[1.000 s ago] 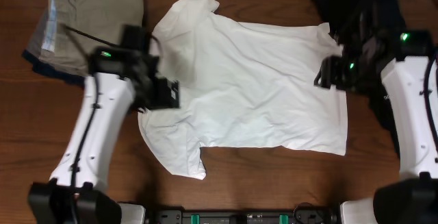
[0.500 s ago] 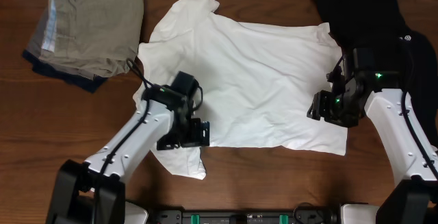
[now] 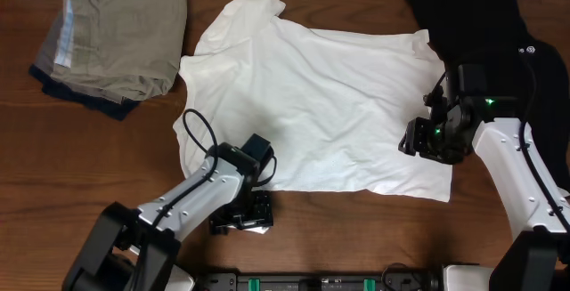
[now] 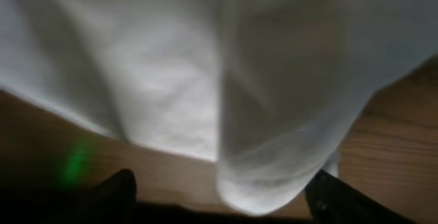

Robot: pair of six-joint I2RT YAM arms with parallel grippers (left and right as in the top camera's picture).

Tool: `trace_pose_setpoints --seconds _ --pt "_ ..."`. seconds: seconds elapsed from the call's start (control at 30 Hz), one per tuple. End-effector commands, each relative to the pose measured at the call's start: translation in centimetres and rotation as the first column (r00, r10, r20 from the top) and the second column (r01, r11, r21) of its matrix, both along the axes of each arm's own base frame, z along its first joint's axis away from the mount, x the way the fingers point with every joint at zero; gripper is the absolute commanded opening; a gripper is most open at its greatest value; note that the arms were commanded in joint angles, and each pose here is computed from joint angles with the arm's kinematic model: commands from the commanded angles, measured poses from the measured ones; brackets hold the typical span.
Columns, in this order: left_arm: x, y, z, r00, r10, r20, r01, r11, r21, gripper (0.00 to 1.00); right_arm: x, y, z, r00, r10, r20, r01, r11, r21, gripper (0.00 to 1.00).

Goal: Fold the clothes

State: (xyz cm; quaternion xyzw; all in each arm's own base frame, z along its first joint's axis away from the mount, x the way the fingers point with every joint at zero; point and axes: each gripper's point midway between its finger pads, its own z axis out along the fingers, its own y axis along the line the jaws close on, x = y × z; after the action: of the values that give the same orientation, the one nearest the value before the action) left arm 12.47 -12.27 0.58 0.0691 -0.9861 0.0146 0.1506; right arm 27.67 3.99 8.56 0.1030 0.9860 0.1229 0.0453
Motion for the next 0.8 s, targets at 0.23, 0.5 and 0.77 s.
trace_pose_setpoints --seconds 0.23,0.5,0.77 --pt "0.9 -0.9 -2.2 0.993 -0.013 0.116 0.014 1.000 -0.007 0.55 0.3 0.4 0.3 1.000 0.001 0.027 -0.001 1.000 0.010 0.51" --pt "0.2 0.0 -2.8 0.994 0.035 0.103 -0.037 0.999 0.022 0.06 0.0 1.0 0.2 1.000 0.022 0.018 -0.022 1.000 0.010 0.45" --pt "3.1 0.3 -0.7 0.984 0.083 0.160 -0.081 0.997 -0.017 0.06 -3.4 -1.3 -1.3 0.985 -0.114 -0.128 0.095 0.985 -0.141 0.42"
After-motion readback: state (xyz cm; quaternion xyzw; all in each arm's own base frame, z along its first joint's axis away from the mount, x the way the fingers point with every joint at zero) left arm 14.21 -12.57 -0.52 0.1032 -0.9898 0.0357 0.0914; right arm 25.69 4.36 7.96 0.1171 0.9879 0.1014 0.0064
